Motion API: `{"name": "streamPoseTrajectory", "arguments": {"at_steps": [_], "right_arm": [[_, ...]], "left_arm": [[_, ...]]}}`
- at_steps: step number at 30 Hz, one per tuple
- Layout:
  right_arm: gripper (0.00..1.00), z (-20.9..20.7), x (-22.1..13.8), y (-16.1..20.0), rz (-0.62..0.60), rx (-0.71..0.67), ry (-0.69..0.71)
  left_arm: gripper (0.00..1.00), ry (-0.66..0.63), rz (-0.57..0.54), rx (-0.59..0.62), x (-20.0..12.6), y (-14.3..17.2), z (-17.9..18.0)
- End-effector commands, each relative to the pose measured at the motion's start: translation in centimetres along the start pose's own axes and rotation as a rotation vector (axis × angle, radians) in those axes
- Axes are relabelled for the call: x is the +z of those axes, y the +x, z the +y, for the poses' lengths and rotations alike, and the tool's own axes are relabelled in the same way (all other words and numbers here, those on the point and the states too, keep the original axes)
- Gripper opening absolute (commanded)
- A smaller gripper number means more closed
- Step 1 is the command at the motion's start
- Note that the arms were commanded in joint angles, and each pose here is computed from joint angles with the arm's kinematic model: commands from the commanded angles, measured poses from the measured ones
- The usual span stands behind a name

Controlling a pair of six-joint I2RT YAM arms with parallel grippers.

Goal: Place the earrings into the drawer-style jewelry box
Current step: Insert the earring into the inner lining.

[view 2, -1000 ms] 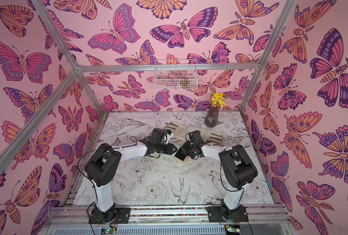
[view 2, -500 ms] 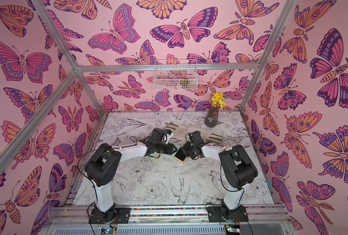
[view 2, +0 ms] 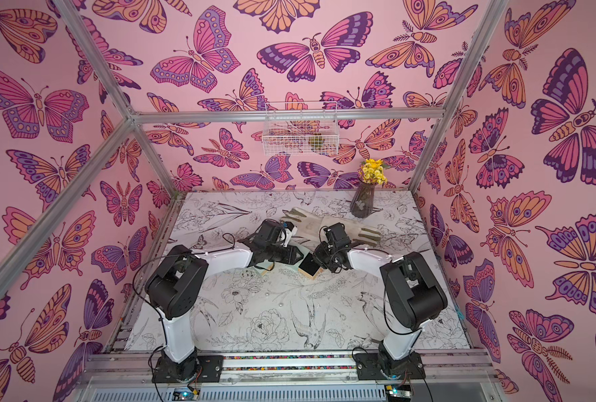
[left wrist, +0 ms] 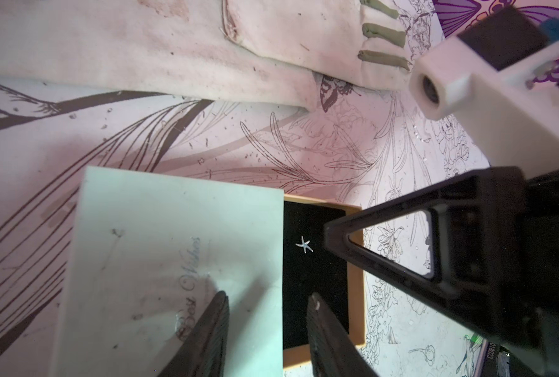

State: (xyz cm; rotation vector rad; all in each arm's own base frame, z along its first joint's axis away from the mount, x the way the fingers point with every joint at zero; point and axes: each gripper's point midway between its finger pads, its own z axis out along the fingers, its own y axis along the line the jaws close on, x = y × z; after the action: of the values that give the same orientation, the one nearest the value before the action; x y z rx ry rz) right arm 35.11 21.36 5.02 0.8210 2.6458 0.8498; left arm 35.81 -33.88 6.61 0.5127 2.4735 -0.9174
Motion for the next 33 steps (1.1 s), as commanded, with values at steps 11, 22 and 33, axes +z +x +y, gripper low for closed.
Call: {"name": "streamPoseTrajectory", "arguments": {"at_steps": [11, 22, 33], "right_arm": [[0.0, 2.5, 0.1, 0.0, 0.032, -0.054, -0.06], [0.0, 1.5, 1.6, 0.0, 0.047, -0.047, -0.023], [0.0, -0.3, 1.4, 0.0, 0.024, -0.05, 0.048]], "left_arm": [[0.43, -0.007, 0.057, -0.011, 0.7, 1.6, 0.6], [0.43, -0.008, 0.058, -0.014, 0.8, 1.6, 0.6], [0.43, -0.005, 0.059, -0.012, 0.8, 1.6, 0.6]]}}
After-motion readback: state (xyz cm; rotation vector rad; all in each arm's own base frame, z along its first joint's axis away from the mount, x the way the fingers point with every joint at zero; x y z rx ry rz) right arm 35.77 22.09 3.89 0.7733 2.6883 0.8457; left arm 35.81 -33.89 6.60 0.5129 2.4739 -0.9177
